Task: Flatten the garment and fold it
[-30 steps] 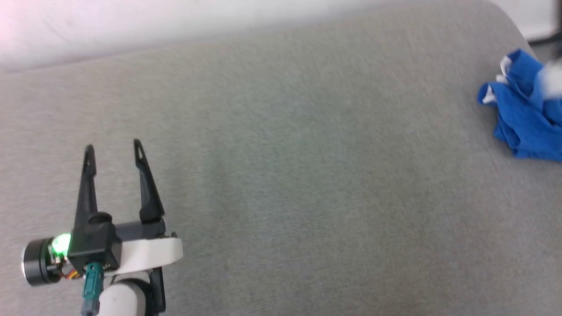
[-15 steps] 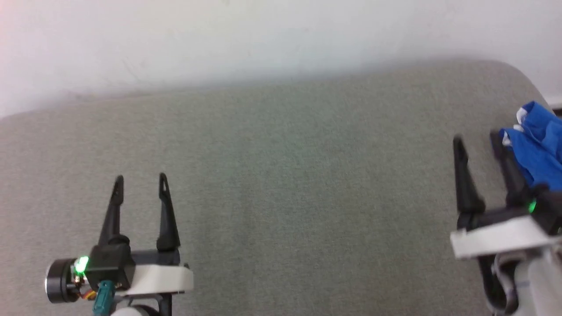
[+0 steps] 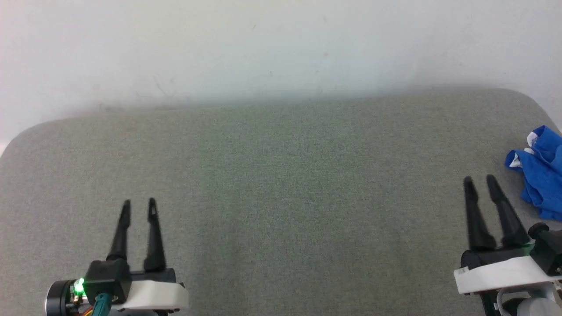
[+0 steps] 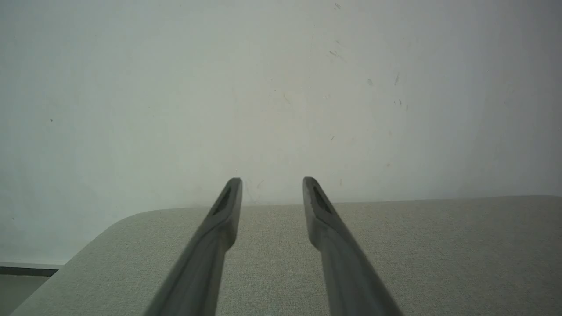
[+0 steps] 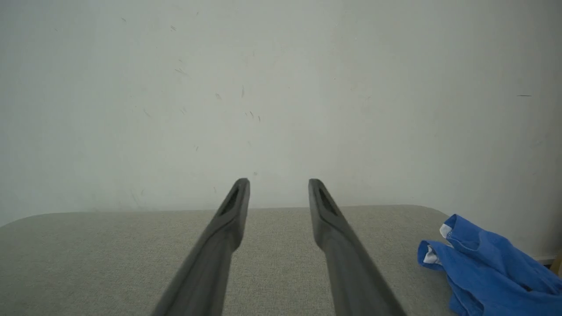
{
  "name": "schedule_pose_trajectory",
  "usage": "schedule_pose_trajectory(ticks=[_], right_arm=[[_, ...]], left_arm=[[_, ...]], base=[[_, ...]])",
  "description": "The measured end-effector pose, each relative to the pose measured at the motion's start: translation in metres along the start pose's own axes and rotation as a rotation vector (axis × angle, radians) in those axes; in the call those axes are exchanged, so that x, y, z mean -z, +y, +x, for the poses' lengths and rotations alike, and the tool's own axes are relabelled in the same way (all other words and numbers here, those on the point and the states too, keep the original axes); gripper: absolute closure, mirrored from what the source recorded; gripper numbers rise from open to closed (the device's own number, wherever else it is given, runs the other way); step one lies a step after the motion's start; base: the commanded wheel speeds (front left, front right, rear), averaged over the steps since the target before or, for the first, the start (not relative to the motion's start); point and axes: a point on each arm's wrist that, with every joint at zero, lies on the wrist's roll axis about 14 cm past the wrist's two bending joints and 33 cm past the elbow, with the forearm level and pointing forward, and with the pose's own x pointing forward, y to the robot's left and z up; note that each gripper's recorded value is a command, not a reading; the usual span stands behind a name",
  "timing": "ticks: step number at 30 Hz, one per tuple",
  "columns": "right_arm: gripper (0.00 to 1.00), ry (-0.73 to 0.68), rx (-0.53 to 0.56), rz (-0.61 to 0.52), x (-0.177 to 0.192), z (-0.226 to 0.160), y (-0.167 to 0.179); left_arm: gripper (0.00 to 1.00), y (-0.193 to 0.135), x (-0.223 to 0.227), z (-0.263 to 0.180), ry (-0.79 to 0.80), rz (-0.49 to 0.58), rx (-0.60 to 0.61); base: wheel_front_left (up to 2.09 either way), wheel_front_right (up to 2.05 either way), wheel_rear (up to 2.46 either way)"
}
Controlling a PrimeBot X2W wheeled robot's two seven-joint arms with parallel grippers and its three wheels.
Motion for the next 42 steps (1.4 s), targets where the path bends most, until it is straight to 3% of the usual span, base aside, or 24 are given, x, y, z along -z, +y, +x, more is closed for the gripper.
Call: schedule_pose_trajectory(ticks=[42], right_arm=[[1.00, 0.088, -0.028, -0.033, 0.014, 0.001, 0.010]], left_arm=[[1.00, -0.005, 0.016, -0.001, 0.094, -0.006, 0.029]], base=[[0.00, 0.00, 0.00]])
